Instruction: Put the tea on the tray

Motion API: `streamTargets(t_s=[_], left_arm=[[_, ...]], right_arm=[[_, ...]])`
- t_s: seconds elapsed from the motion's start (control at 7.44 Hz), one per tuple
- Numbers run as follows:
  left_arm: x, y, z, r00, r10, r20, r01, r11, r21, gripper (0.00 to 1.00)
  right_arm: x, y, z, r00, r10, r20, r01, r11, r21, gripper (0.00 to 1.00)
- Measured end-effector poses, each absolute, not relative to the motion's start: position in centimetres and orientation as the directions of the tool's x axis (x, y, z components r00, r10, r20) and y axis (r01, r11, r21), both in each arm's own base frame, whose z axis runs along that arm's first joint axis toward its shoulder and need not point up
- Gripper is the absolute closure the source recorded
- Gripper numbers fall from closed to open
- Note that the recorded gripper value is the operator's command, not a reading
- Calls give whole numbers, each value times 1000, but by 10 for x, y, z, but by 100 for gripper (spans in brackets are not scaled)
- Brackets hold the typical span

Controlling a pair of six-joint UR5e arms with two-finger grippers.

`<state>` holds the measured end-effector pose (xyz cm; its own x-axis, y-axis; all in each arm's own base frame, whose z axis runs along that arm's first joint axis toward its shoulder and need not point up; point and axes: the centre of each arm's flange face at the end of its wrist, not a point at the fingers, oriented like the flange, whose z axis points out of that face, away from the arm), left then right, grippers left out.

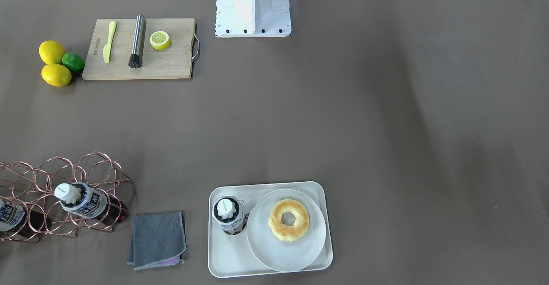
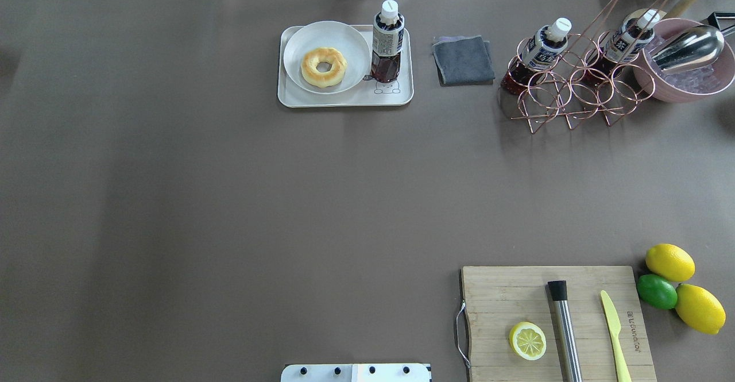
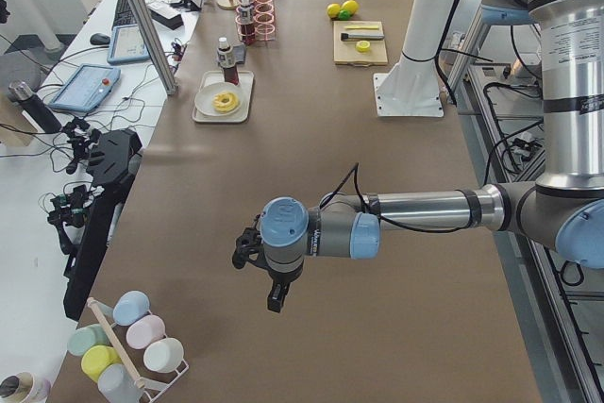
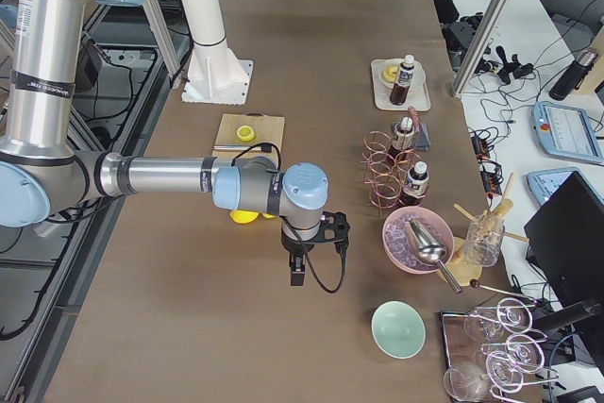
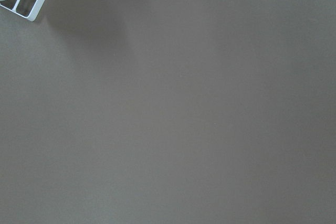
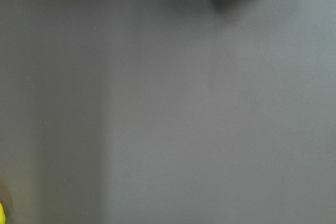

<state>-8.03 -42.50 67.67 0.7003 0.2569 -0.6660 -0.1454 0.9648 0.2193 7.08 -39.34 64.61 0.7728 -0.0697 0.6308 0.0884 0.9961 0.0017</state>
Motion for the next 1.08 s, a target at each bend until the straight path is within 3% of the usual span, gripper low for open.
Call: streamTargets(t_s=[1.08], left_arm=[[-80, -418, 682, 702, 245, -668, -144, 969, 203, 1]], right_arm=[[78, -389, 647, 775, -57, 630, 73, 997, 0, 0]])
